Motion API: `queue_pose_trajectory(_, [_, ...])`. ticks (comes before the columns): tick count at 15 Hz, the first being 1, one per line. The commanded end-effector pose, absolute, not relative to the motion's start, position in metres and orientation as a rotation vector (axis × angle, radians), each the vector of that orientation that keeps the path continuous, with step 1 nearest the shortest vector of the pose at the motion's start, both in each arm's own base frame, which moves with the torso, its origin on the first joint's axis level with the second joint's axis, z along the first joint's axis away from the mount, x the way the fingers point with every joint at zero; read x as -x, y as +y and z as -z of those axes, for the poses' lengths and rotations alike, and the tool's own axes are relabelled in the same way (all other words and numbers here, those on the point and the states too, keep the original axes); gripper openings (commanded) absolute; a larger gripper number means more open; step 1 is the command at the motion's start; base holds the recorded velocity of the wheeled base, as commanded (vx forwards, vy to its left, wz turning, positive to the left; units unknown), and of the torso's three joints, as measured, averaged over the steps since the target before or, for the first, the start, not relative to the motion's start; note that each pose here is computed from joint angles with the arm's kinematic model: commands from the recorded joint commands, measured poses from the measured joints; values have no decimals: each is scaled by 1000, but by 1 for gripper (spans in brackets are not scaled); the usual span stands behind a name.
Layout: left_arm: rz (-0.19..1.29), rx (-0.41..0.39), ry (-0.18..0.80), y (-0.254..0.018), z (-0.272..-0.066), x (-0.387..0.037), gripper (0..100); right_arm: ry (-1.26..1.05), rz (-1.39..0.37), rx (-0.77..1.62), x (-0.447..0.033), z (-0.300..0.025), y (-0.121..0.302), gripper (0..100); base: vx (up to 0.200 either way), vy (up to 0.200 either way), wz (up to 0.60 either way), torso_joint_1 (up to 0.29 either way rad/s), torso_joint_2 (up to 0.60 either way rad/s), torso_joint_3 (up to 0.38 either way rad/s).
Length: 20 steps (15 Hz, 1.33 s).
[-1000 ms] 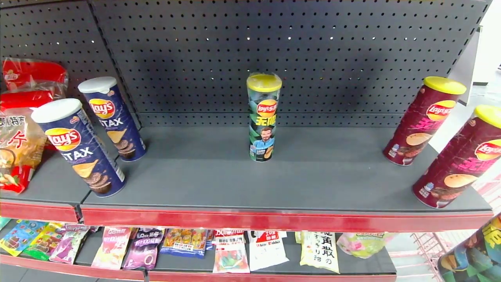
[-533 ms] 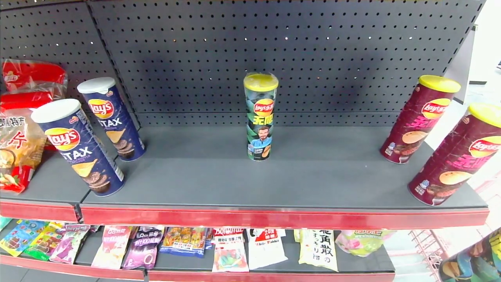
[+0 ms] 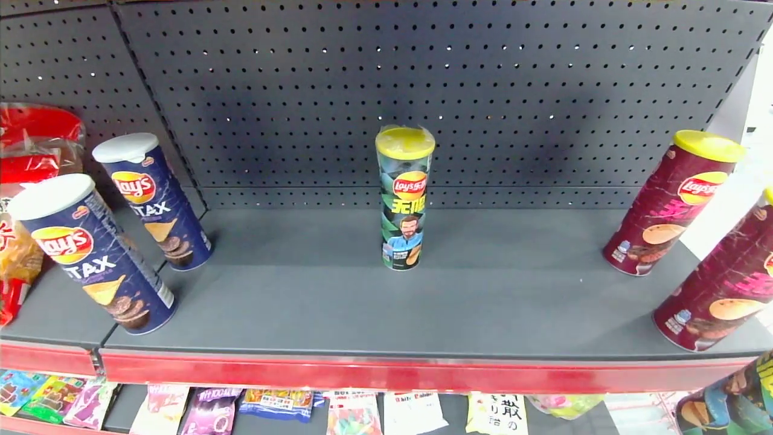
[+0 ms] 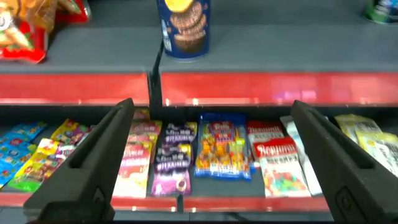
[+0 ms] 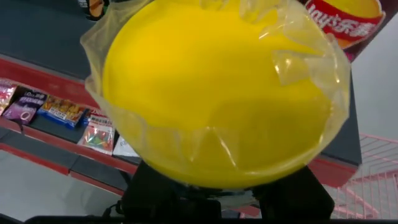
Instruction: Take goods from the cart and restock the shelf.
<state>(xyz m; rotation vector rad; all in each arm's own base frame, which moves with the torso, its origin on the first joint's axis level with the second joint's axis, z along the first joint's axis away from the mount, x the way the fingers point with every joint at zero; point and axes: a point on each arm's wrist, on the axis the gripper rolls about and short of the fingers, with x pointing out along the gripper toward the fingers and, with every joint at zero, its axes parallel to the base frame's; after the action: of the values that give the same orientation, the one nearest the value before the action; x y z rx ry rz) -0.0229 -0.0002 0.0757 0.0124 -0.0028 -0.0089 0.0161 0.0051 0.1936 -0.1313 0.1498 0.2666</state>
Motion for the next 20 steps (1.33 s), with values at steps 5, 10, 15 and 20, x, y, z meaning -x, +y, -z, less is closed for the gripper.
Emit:
queue_pose_trajectory(5, [9,-6,0,0,-75,23,100,134,-325,134,-15,-197,6,0,0,0,0,0,0,0])
queue_pose_trajectory(10, [64,-12,-7,-1,-76,23,100,113,-393,135,-14,-201,7,0,0,0,0,0,0,0])
queue_pose_trajectory(15, [404,-40,77,-11,-227,-41,100,99,-463,132,-19,-217,10,0,0,0,0,0,0,0])
queue_pose_trajectory(20, [733,-115,251,-46,-237,-141,100,131,-554,135,-42,-240,19,0,0,0,0,0,0,0])
